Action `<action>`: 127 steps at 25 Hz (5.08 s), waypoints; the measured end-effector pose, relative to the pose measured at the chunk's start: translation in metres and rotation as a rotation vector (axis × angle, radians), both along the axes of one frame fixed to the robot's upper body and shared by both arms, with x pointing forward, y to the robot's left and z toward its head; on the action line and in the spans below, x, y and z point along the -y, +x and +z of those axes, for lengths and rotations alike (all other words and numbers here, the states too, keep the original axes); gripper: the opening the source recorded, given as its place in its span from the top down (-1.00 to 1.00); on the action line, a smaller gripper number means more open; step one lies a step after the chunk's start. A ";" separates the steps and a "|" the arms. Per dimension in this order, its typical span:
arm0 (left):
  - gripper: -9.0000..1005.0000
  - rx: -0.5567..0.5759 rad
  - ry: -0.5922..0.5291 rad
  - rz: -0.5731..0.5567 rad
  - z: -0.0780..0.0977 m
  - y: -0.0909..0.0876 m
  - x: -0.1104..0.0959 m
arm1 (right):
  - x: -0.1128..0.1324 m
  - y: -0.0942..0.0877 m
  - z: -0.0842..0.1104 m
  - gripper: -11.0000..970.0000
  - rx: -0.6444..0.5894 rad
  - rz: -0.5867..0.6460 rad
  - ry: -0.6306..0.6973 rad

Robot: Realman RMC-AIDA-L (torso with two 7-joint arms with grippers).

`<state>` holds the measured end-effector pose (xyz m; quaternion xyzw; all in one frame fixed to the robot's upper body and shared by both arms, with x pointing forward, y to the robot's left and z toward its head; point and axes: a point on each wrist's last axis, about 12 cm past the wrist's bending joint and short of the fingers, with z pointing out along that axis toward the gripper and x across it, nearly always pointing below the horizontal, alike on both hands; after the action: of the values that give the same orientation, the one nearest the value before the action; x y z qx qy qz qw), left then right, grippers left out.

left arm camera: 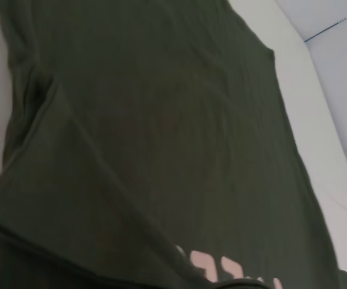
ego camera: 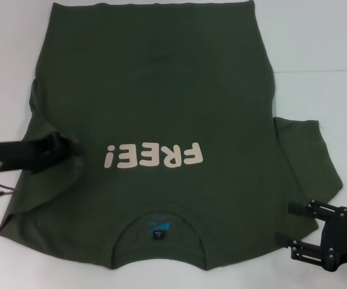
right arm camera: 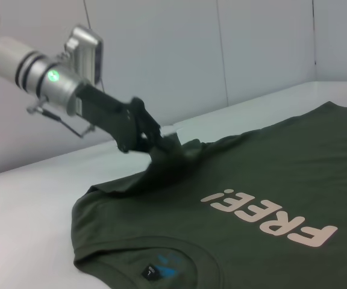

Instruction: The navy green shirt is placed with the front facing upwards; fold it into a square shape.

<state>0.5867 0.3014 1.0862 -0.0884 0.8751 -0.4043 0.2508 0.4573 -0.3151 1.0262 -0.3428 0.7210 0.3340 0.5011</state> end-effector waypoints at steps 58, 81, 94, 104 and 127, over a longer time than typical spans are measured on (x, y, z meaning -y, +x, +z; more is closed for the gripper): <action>-0.91 0.200 -0.212 0.199 -0.012 0.020 0.039 | -0.003 0.000 -0.001 -0.58 -0.005 0.007 0.015; -0.91 0.855 0.254 -0.636 -0.015 -0.110 -0.011 | 0.031 0.029 0.056 -0.58 -0.213 -0.084 0.110; -0.88 0.795 0.325 -0.689 -0.021 -0.114 -0.018 | 0.079 0.071 0.109 -0.58 -0.891 -0.395 0.128; -0.88 0.829 0.332 -0.704 -0.011 -0.115 -0.023 | 0.075 0.097 0.107 -0.58 -1.175 -0.640 0.150; -0.88 0.851 0.359 -0.728 -0.004 -0.111 -0.024 | 0.062 0.118 0.075 -0.58 -1.245 -0.779 0.148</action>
<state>0.4761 0.3251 1.0825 0.4316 0.7262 -0.3099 0.4362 0.5758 -0.3767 1.1010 0.2259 0.9170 0.3122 0.1033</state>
